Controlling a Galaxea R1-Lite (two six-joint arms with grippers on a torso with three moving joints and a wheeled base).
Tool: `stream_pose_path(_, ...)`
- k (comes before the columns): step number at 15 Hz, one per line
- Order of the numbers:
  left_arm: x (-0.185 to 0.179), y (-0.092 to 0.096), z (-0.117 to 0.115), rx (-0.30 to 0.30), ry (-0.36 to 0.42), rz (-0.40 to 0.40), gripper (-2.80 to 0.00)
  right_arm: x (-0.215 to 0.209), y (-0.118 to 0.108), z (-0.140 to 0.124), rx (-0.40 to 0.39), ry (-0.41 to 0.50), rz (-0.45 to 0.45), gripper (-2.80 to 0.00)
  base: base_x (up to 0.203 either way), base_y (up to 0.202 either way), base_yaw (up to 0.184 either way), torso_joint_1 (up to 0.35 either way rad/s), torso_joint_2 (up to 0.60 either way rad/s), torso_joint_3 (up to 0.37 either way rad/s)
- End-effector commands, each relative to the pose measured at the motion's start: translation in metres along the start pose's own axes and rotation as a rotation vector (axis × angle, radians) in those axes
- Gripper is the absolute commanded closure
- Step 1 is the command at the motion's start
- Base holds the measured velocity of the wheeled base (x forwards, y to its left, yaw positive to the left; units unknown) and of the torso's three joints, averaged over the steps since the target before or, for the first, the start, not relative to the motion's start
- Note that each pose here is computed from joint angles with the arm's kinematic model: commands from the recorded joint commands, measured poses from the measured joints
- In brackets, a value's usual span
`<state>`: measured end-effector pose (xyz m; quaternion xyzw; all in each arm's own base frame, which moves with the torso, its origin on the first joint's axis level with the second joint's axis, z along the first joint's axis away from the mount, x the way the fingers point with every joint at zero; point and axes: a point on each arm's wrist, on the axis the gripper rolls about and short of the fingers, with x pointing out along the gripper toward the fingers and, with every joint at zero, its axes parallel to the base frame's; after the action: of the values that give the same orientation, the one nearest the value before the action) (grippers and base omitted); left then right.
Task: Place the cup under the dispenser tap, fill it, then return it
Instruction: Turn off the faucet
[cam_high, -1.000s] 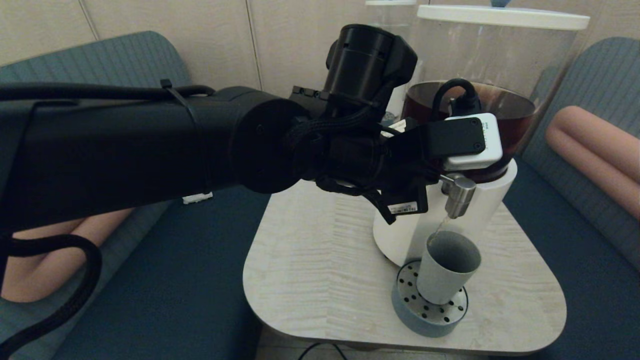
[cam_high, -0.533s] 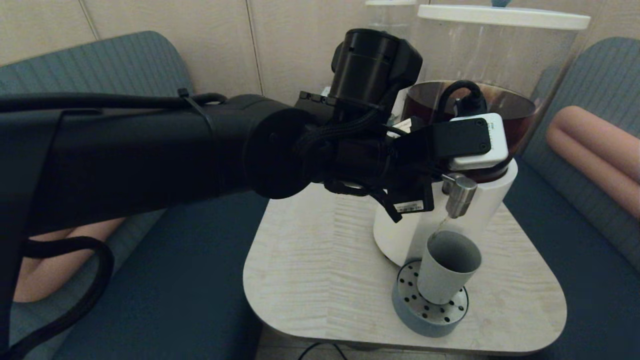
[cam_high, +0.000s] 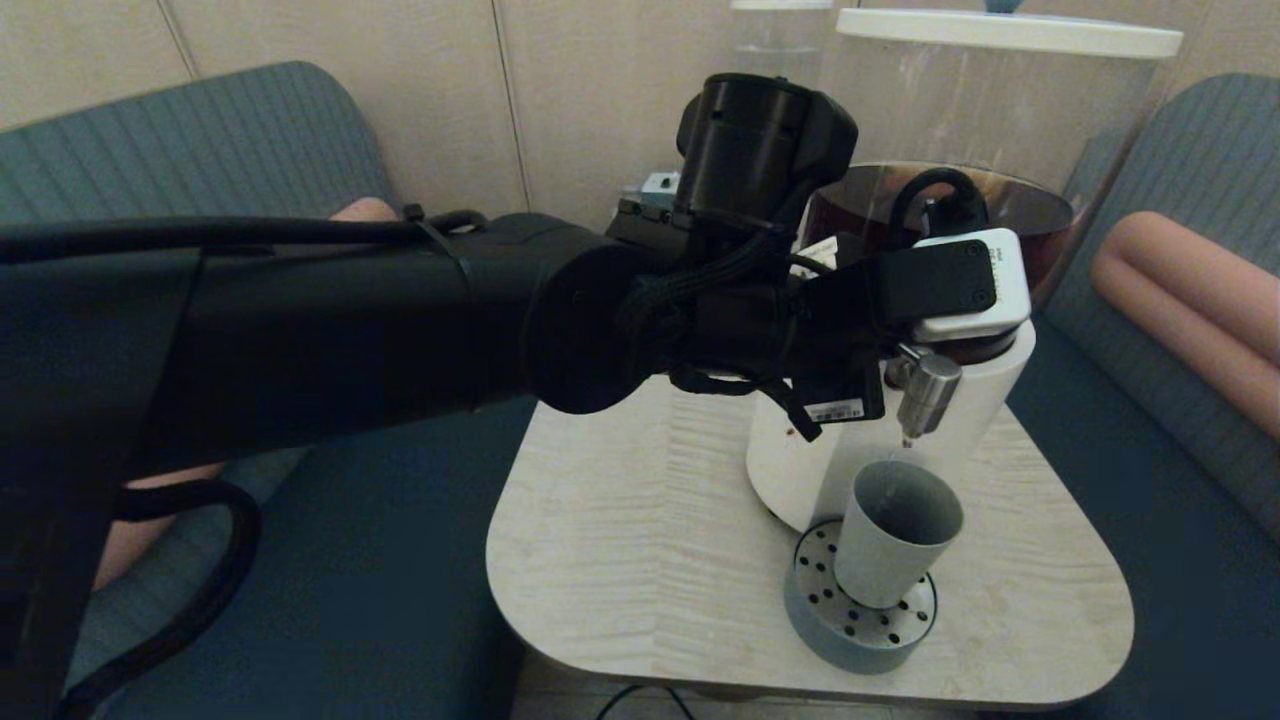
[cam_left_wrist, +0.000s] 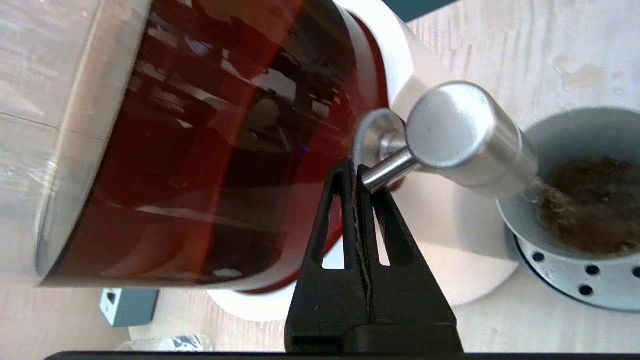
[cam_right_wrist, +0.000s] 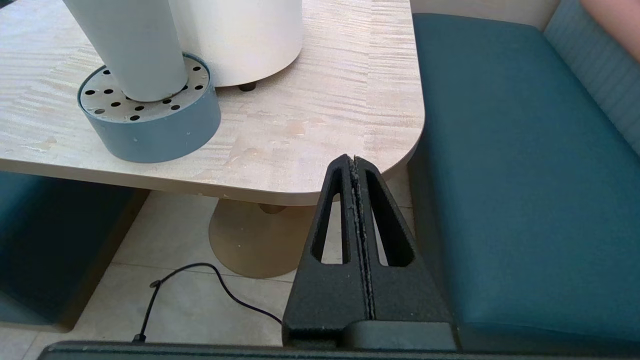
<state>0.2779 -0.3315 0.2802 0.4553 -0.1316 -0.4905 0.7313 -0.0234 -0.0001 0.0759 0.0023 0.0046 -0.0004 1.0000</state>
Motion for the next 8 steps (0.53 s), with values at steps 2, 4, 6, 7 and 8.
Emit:
stream_pose_path(2,0.0025,-0.0002,0.0,0.008,-0.009,0.009,0.0,0.0,0.0,-0.0001,0.0,0.0,0.001,0.0,0.0,0.0,0.0,0.0,0.0,0.0)
stream_pose_path(4,0.0049,-0.0004,-0.0007,0.01,-0.015,0.019,0.0,0.0,0.0,0.0001,0.0,-0.001,0.001,0.0,0.0,0.0,0.0,0.0,0.0,0.0)
stream_pose_path(6,0.006,0.0002,0.0003,0.013,-0.026,0.03,0.0,0.0,0.0,0.0001,0.0,-0.001,0.001,0.0,0.0,0.0,0.0,0.0,0.0,0.0)
stream_pose_path(7,0.0069,-0.0001,0.0,0.013,-0.027,0.031,0.0,0.0,0.0,-0.0001,0.0,0.0,0.001,0.0,0.0,0.0,0.0,0.0,0.0,0.0)
stream_pose_path(8,0.0084,-0.0014,-0.0003,0.013,-0.027,0.027,0.0,0.0,0.0,-0.0001,0.0,0.0,0.001,0.0,0.0,0.0,0.0,0.0,0.0,0.0)
